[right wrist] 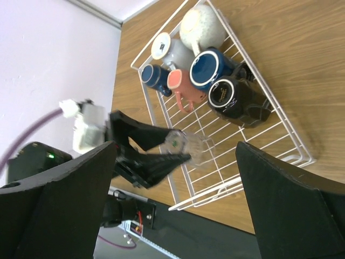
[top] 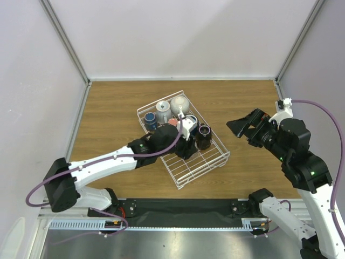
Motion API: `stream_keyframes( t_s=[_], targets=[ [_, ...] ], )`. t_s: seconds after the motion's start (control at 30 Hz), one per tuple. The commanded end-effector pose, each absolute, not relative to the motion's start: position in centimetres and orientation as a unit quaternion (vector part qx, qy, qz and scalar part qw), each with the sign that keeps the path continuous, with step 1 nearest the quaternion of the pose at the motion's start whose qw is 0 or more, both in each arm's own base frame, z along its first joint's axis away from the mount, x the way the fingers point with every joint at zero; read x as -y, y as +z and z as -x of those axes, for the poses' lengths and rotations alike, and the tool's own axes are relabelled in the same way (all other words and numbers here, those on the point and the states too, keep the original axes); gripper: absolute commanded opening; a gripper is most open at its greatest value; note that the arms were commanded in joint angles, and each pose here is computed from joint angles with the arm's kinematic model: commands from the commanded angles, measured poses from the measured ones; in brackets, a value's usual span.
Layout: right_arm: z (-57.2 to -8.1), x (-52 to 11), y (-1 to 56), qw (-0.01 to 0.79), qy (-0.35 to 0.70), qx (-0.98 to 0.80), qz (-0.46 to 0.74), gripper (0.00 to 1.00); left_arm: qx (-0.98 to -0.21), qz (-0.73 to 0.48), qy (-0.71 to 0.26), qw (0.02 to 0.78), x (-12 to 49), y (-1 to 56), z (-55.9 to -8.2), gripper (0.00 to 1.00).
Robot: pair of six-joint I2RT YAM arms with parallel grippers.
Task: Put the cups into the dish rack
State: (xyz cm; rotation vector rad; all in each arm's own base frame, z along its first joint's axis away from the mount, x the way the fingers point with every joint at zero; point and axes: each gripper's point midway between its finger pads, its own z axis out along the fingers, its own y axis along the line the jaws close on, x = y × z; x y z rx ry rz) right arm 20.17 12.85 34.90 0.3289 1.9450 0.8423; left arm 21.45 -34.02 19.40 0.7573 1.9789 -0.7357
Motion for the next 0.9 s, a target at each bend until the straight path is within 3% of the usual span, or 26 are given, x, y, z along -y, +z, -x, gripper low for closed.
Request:
stream_keyframes(
  t_s=[0.0,0.4,0.87],
  targets=[
    [-19.8,-12.4,36.0,0.491,0.347,-0.789,-0.126,1.00,-0.756,-0.355,-0.332,0.437,36.5,20.1,-20.5,0.00],
    [-19.4,-11.5,35.9,0.489,0.339,-0.792,-0.138,1.00,-0.758,-0.417,-0.320,0.387,40.6,15.8,-20.7,0.00],
    [-19.0,-11.0,35.7,0.490,0.325,-0.798,-0.133,1.00,-0.754,-0.431,-0.324,0.375,43.3,15.0,-21.7,0.00]
  ],
)
